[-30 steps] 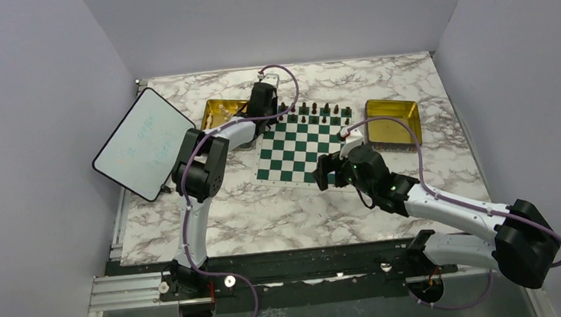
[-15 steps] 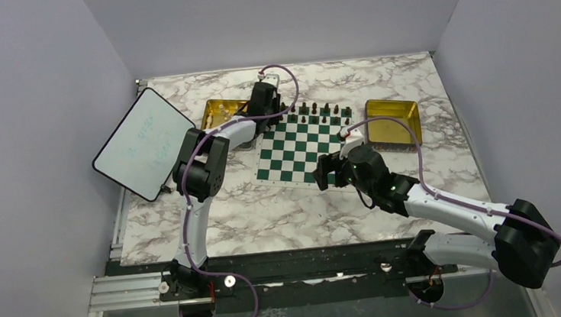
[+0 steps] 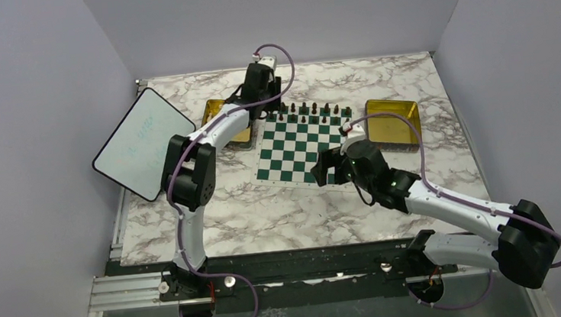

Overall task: Set up the chess pieces on the board
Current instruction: Place the chess piece on the chessboard, then reset both arms

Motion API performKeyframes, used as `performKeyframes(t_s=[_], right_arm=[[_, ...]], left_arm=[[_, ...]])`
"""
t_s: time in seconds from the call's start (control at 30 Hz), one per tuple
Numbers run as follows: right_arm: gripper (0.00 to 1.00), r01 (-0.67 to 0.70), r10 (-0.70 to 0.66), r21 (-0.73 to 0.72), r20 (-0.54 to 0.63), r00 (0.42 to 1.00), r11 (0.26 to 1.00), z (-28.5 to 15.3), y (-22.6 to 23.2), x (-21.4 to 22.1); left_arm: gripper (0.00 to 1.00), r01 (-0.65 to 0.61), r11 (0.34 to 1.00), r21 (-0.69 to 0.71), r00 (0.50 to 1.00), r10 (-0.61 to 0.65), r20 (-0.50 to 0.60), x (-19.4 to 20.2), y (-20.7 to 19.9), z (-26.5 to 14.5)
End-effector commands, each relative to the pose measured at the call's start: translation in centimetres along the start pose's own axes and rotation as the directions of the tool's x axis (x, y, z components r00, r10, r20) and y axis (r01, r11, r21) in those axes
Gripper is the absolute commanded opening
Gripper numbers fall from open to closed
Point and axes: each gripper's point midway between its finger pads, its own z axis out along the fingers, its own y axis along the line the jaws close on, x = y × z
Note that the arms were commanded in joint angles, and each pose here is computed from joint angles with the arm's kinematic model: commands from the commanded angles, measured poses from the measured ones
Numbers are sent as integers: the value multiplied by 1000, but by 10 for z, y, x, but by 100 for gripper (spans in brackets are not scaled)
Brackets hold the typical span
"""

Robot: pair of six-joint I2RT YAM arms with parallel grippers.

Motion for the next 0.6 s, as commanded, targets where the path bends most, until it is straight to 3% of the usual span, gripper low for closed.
performKeyframes(t_s=[0.0, 0.17, 0.2, 0.23, 0.27, 0.57], right_arm=[[100, -121, 119, 80, 29, 992, 989, -14, -1, -27], [100, -152, 149, 120, 38, 988, 981, -25, -1, -49], [100, -147, 144, 123, 40, 989, 981, -27, 0, -53], [100, -143, 140, 134, 38, 989, 980, -29, -2, -55], [100, -146, 141, 149, 43, 989, 978, -32, -3, -58], [100, -205, 185, 159, 133, 974, 966, -53, -9, -80]], left_arm=[[51, 42, 990, 132, 999, -45, 18, -37, -26, -55], [61, 65, 973, 222, 997, -70, 12, -39, -40, -97], [70, 69, 970, 235, 997, -74, 11, -38, -41, -105], [95, 74, 965, 252, 997, -79, 9, -37, -43, -114], [98, 80, 959, 272, 996, -85, 4, -34, -46, -123], [99, 109, 916, 386, 992, -125, 17, 0, -53, -199]])
